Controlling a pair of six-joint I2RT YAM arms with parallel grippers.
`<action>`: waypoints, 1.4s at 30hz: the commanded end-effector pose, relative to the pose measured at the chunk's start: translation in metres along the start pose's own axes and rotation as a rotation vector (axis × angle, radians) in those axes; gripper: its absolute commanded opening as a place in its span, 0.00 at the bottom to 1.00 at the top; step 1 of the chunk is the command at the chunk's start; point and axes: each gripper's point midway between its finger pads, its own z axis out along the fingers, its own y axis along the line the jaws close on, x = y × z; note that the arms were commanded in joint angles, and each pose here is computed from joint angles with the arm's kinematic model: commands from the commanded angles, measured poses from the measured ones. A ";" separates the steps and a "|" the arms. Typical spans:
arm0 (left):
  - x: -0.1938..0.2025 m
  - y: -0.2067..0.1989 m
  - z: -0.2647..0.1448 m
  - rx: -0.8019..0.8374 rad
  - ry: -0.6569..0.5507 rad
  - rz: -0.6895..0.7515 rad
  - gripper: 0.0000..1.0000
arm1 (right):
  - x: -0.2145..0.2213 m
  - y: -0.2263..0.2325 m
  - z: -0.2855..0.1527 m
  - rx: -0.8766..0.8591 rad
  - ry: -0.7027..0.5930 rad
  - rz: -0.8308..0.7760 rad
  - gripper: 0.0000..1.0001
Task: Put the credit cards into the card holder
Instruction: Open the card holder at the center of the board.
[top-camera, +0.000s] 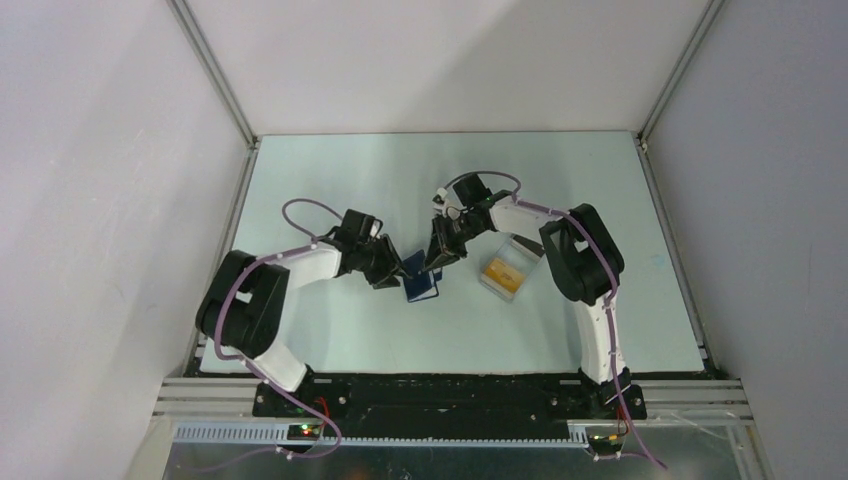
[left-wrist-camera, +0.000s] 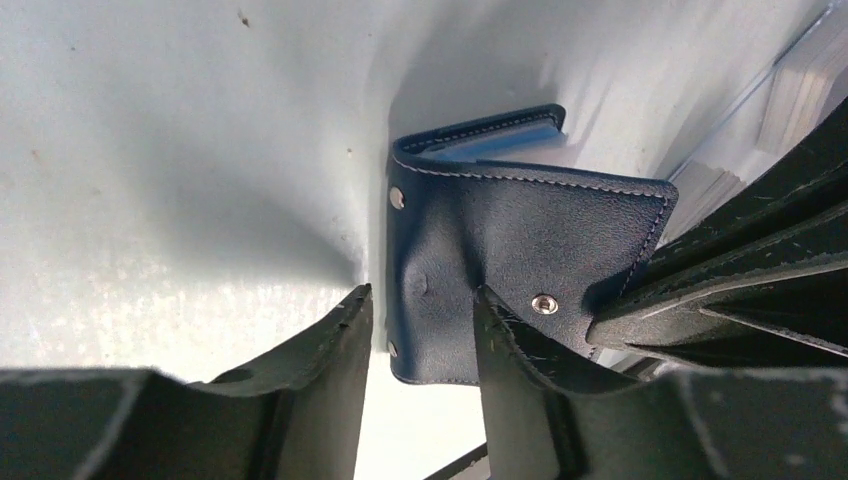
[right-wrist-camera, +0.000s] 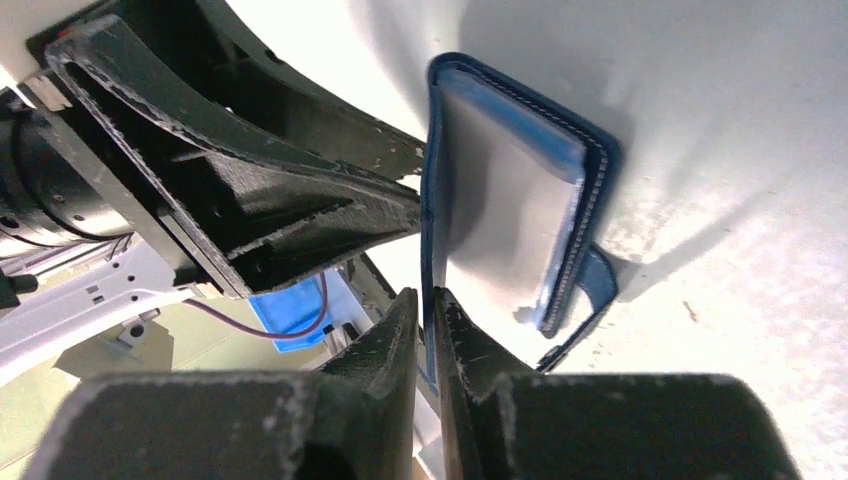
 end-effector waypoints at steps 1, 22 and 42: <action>0.000 -0.009 -0.015 0.033 -0.022 0.053 0.48 | -0.003 0.041 -0.014 -0.085 -0.032 -0.062 0.14; -0.028 -0.022 -0.101 0.160 -0.271 0.035 0.61 | 0.003 0.087 0.023 -0.118 0.023 -0.177 0.32; -0.037 -0.009 -0.120 0.157 -0.364 -0.029 0.46 | 0.025 0.116 0.049 -0.178 0.087 -0.202 0.53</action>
